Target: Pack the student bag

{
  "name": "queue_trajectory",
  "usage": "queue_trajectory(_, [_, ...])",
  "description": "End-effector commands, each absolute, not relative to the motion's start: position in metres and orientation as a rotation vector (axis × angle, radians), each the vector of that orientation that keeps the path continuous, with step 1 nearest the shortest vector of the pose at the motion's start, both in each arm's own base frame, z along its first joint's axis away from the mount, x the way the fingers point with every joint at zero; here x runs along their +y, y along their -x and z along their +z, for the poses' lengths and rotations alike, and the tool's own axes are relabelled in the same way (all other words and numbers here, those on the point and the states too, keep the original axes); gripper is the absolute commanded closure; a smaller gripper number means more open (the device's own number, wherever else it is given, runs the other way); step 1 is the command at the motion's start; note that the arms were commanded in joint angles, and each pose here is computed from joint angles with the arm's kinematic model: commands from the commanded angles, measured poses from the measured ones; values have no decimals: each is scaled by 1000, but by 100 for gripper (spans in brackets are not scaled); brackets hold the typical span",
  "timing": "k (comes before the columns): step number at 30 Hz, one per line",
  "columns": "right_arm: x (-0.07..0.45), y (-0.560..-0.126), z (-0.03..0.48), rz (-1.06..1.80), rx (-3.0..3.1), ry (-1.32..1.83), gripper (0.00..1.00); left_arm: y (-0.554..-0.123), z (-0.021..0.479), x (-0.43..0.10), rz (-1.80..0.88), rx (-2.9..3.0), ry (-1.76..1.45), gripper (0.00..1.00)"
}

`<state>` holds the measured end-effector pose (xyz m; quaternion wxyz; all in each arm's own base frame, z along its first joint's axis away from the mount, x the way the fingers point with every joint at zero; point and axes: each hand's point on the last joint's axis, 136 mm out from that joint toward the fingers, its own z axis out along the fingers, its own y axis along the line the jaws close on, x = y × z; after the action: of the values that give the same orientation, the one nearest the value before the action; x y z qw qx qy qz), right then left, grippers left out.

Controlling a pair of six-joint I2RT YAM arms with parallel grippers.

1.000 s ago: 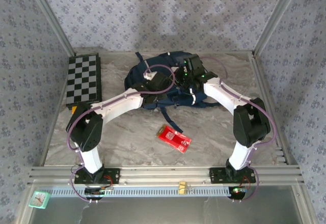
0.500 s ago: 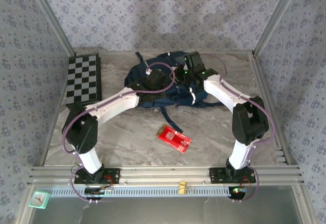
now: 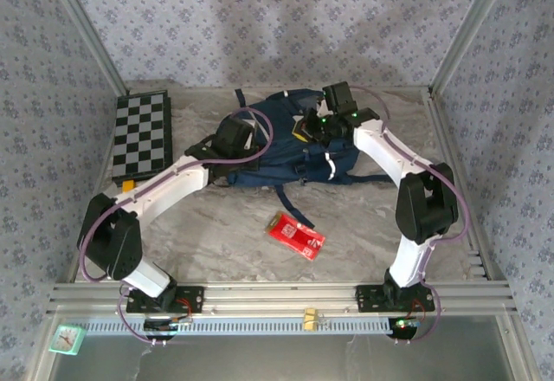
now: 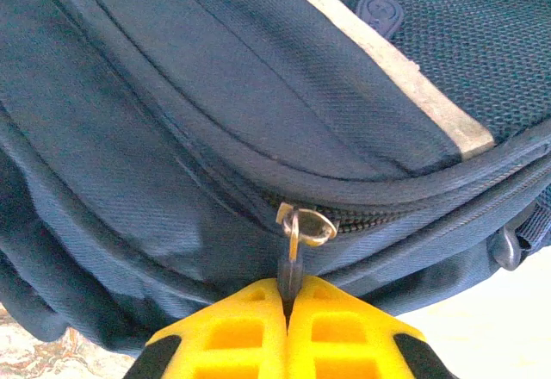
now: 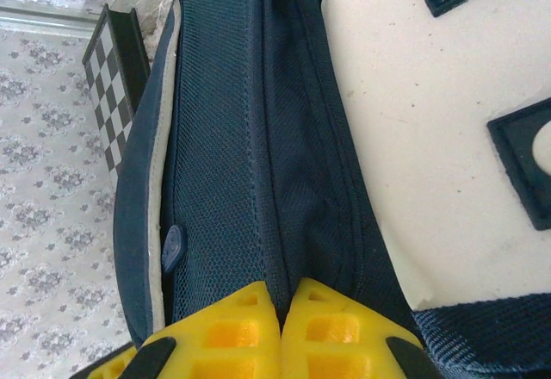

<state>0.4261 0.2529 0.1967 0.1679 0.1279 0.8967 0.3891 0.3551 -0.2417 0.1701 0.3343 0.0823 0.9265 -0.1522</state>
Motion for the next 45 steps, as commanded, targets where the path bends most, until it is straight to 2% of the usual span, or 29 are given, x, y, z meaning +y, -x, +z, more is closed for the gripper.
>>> queue_trajectory(1, [248,-440,238,1154,2466,-212,100,-355,172,-237,-414,2409,-263,100])
queue_trajectory(8, [232,-466,242,1066,2481,-160,100,-335,180,-299,-579,2396,-403,100])
queue_trajectory(12, [224,-470,240,1051,2519,-114,72,-331,185,-343,-659,2365,-439,100])
queue_trajectory(17, [215,-444,237,1116,2538,-174,49,-344,175,-363,-682,2393,-400,100])
queue_trajectory(20, [216,-418,231,1192,2542,-295,45,-345,174,-366,-679,2383,-427,100])
queue_trajectory(24, [221,-407,215,1202,2525,-441,41,-343,169,-363,-648,2394,-475,100])
queue_trajectory(28, [234,-414,187,1212,2525,-567,43,-342,170,-364,-651,2390,-491,100])
queue_trajectory(31, [240,-425,181,1139,2522,-562,50,-341,171,-364,-652,2385,-513,100])
queue_trajectory(38, [248,-427,163,1052,2569,-532,93,-335,174,-342,-561,2387,-518,100])
queue_trajectory(41, [247,-422,166,1029,2582,-467,99,-327,171,-331,-537,2379,-515,100])
queue_trajectory(45, [236,-413,174,1021,2599,-377,100,-322,168,-315,-516,2369,-496,100])
